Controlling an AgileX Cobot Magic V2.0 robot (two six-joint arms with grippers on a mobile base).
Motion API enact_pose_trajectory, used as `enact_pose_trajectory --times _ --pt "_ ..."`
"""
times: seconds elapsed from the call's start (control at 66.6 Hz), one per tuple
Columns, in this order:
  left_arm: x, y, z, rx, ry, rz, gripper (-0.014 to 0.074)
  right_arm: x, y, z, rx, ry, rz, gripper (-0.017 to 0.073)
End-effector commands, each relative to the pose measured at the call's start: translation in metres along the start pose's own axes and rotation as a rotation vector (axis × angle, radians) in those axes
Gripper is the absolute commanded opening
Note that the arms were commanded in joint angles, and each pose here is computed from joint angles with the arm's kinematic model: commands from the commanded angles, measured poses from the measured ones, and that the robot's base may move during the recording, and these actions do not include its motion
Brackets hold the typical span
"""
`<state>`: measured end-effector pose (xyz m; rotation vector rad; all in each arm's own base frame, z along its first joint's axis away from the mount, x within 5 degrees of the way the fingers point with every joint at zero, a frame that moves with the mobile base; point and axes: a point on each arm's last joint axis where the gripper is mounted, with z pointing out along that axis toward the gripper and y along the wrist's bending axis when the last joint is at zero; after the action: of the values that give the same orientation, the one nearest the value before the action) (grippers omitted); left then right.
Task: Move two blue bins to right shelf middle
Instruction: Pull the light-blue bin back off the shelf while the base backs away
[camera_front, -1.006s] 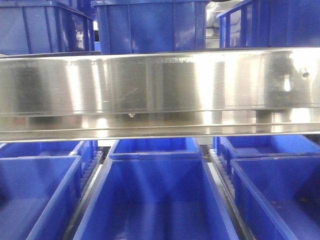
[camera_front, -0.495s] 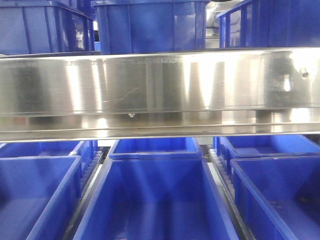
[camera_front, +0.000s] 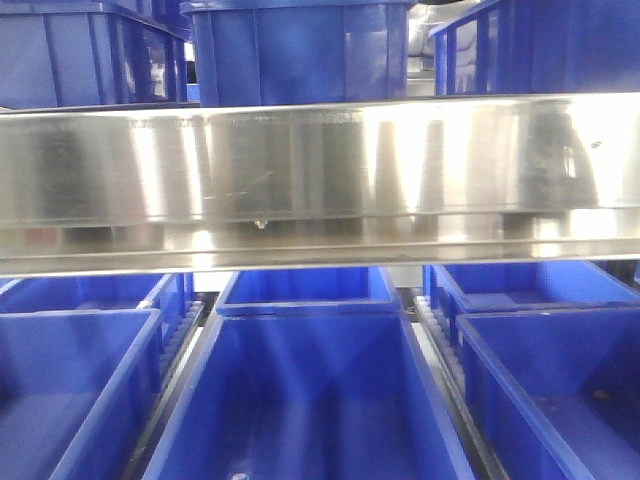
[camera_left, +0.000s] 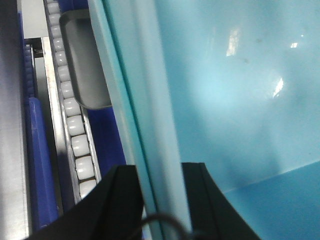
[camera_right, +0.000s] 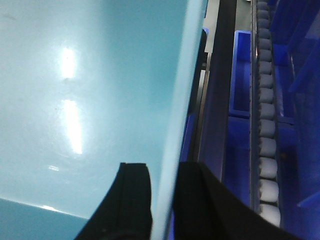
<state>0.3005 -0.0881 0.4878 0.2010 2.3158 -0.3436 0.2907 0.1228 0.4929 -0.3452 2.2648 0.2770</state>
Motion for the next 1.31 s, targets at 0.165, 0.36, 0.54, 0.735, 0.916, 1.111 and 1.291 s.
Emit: enact_pose_trajectory --times 0.165,0.36,0.54,0.735,0.916,1.111,1.291 --pt "-0.007 -0.013 -0.014 0.104 -0.104 0.005 -0.0111 -0.01 0.006 -0.009 -0.052 -0.123 -0.014 -0.0154" --pt "-0.016 -0.013 -0.015 0.111 -0.202 0.0 -0.0111 -0.01 0.006 -0.009 -0.052 -0.123 -0.014 -0.0154" --pt "-0.024 -0.014 -0.017 0.116 -0.294 -0.004 -0.0111 -0.01 0.006 -0.009 -0.052 -0.123 -0.014 -0.0154" --pt "-0.031 -0.014 -0.019 0.121 -0.367 -0.008 -0.0111 -0.01 0.006 -0.009 -0.052 -0.123 -0.014 -0.0154" --pt "-0.034 -0.014 -0.021 0.123 -0.403 -0.01 -0.0111 -0.01 0.006 -0.009 -0.052 -0.123 -0.014 -0.0154" --pt "-0.039 -0.014 -0.023 0.127 -0.47 -0.013 -0.0111 -0.01 0.006 -0.009 -0.052 -0.123 -0.014 -0.0154" --pt "-0.043 -0.014 -0.026 0.13 -0.521 -0.015 -0.0111 -0.01 0.006 -0.009 -0.052 -0.123 -0.014 -0.0154"
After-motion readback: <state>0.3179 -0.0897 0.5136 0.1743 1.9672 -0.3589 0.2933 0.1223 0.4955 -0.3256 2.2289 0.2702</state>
